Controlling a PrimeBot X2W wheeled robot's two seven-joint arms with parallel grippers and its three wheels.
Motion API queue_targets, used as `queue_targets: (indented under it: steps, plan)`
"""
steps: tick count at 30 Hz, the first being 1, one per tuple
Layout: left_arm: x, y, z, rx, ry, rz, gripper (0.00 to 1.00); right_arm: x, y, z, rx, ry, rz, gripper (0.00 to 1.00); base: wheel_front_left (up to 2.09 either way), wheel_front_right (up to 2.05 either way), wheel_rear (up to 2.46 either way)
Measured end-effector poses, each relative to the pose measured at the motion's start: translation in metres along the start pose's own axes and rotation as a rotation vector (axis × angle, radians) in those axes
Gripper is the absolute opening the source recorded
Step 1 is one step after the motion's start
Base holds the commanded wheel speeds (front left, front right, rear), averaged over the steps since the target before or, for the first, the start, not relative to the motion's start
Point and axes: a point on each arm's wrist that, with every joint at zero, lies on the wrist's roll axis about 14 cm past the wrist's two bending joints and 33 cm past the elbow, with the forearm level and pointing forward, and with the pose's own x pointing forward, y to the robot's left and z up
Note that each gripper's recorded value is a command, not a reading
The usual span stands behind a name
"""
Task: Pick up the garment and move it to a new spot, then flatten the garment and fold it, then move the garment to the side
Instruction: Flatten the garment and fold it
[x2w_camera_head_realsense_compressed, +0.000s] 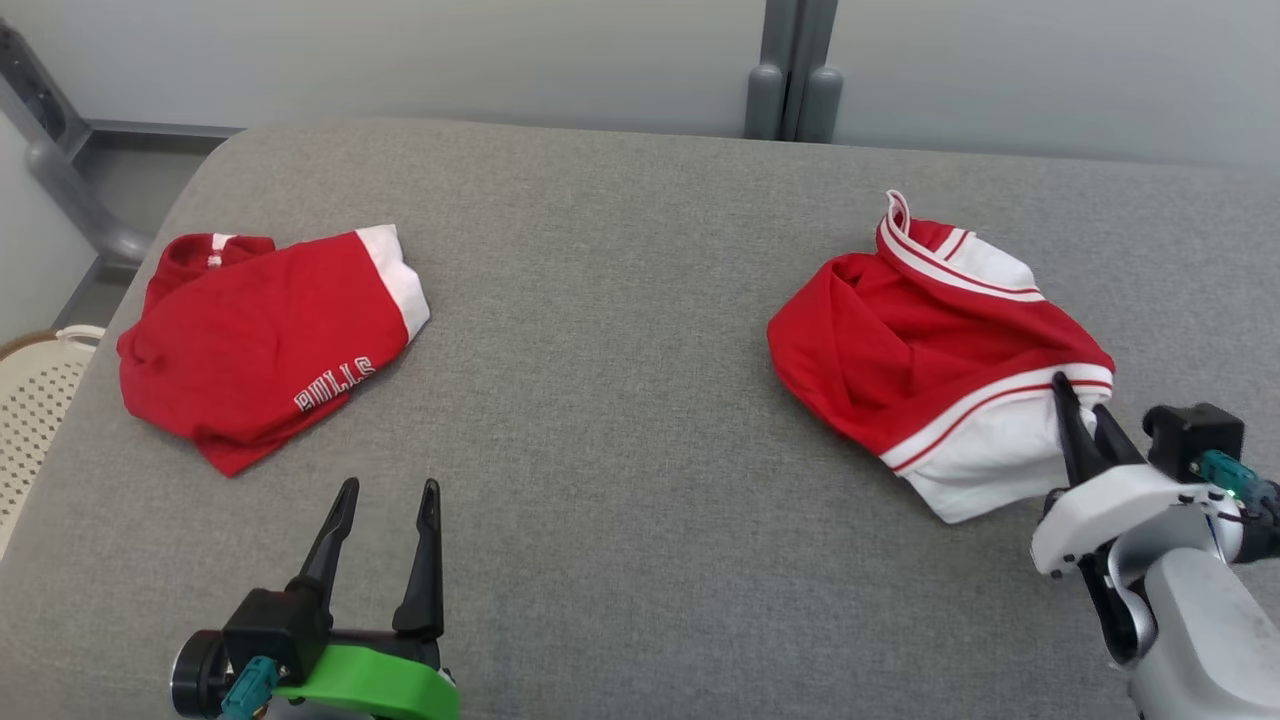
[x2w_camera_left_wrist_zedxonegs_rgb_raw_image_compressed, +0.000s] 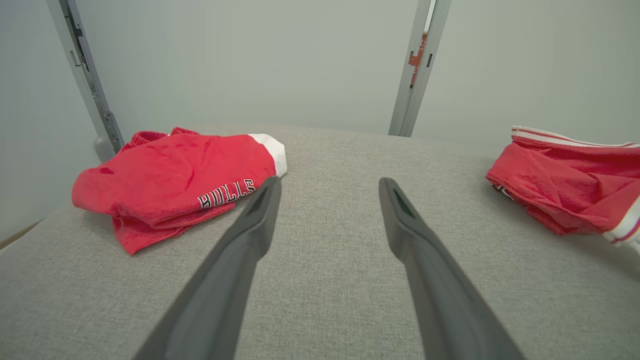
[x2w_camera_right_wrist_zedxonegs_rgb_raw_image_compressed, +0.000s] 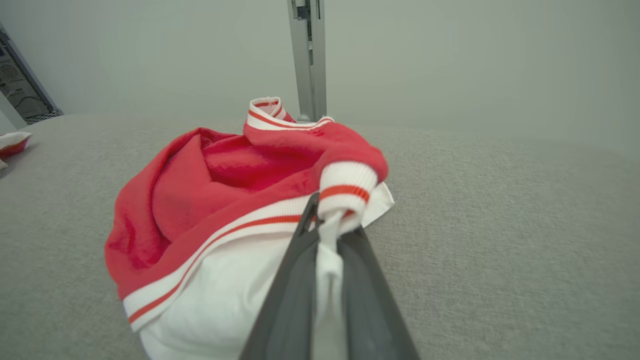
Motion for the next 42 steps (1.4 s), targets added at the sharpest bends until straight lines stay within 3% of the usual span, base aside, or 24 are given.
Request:
queue_targets:
  steps: [10, 15, 19, 21, 29, 42]
  plan:
    - [0.001, -0.016, 0.0, -0.008, -0.004, -0.051, 1.0, -0.089, -0.067, -0.039, 0.112, 0.063, -0.24, 0.0, 0.0, 0.0, 0.0]
    - [0.001, -0.021, 0.002, -0.013, -0.01, -0.065, 1.0, -0.132, -0.077, -0.072, 0.15, 0.154, -0.321, 0.0, 0.0, 0.0, 0.0]
    - [0.002, -0.022, -0.001, -0.018, -0.003, -0.07, 1.0, -0.14, -0.075, -0.076, 0.171, 0.161, -0.337, 0.01, 0.0, 0.0, 0.0]
    - [0.003, -0.023, -0.002, -0.017, 0.0, -0.069, 1.0, -0.14, -0.078, -0.07, 0.156, 0.141, -0.342, 1.0, 0.0, 0.0, 0.0]
    - [0.004, -0.019, -0.003, -0.024, 0.006, -0.052, 1.0, -0.107, -0.078, -0.011, 0.04, -0.021, -0.287, 1.0, 0.0, 0.0, 0.0]
    - [0.008, -0.011, -0.006, -0.026, 0.016, -0.013, 1.0, 0.0, 0.009, 0.056, -0.107, -0.096, 0.054, 1.0, 0.0, 0.0, 0.0]
